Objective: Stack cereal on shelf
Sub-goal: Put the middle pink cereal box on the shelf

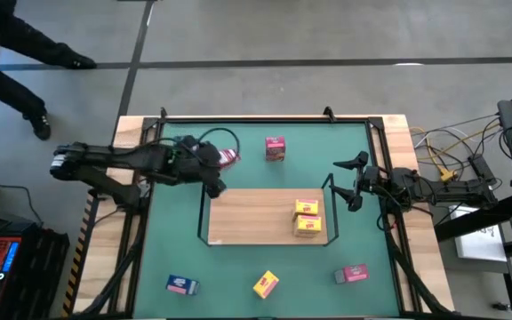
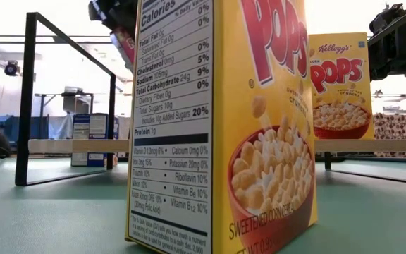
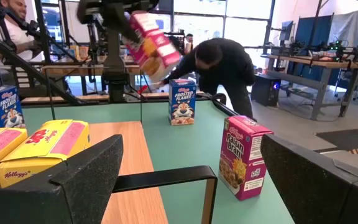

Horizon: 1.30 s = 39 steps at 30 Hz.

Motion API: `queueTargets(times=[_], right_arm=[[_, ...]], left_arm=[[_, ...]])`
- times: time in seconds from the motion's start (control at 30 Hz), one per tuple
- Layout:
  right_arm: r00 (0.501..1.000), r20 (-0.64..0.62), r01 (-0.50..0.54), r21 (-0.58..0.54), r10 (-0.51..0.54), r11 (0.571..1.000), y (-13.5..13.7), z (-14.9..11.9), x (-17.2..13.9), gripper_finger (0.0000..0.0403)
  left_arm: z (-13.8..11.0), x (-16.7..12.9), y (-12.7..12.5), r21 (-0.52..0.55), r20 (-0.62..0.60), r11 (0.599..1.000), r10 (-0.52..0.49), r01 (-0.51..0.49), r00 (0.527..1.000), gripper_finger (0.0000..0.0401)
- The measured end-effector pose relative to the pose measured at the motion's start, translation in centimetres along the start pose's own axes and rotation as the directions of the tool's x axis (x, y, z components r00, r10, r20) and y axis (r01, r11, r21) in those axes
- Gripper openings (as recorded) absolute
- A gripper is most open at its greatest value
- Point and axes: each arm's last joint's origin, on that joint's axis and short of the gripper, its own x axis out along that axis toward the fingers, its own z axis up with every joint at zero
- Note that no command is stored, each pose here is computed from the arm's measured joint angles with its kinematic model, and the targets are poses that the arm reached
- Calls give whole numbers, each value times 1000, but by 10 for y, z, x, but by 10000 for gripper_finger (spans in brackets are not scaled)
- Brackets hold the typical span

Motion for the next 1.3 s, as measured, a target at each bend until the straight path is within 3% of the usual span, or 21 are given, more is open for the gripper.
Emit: queueTargets(times=[0.27,0.93,1.3], right_arm=[[1000,0,0,0,0,1000,0,0,0,370],[1000,0,0,0,0,1000,0,0,0,370],[1000,0,-1,0,1,1000,0,0,0,370]], left_arm=[[18,20,-42,59,-116,987,-142,150,983,140],[11,34,-152,277,-173,923,-225,267,959,135],[20,42,-193,336,-239,879,-267,338,934,135]])
